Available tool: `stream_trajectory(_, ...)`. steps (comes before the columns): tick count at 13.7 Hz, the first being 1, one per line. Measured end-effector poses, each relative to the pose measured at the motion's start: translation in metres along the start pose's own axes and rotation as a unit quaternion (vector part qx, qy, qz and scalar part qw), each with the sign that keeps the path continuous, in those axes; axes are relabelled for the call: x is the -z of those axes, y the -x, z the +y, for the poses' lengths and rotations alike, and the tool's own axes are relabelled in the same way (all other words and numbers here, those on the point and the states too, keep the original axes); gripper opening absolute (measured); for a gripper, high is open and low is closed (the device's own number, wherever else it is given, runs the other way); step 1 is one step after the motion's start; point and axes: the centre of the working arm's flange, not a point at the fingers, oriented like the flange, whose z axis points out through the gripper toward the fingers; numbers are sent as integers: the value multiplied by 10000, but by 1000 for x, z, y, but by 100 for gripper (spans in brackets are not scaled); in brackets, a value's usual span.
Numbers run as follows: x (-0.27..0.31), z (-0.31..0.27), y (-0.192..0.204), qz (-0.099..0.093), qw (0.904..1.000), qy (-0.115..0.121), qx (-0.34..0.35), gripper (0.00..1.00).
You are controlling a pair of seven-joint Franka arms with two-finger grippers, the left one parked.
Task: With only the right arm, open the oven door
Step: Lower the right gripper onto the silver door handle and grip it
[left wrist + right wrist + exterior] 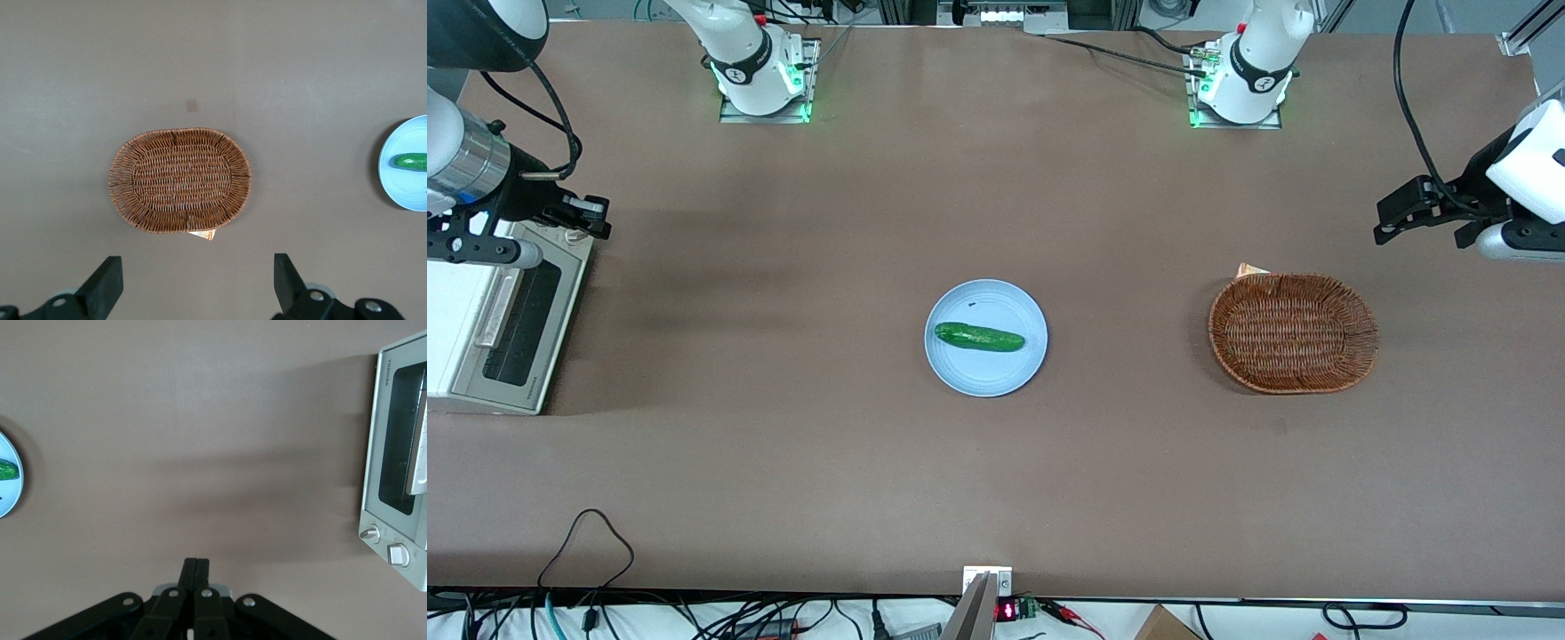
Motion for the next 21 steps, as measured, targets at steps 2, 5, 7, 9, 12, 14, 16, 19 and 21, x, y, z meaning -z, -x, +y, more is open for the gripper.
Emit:
stream_trajectory(2, -2, 0, -1, -20, 10000, 2, -2, 1)
stream_trajectory(5, -13, 7, -8, -75, 9995, 308, 11, 1)
stream_trajectory(7, -32, 17, -21, -132, 9973, 727, -8, 1)
stream_trajectory(9, -56, 31, -40, -111, 9923, 1226, -157, 1)
stream_trajectory(12, -104, 56, -66, -87, 9749, 2178, -462, 1)
stream_trajectory(14, -132, 80, -77, -112, 9625, 2663, -511, 1)
stream_trajectory(16, -145, 108, -82, -140, 9529, 2979, -548, 1)
stream_trajectory(19, -166, 141, -89, -256, 9368, 3452, -504, 1)
stream_trajectory(21, -181, 156, -93, -308, 9335, 3538, -494, 1)
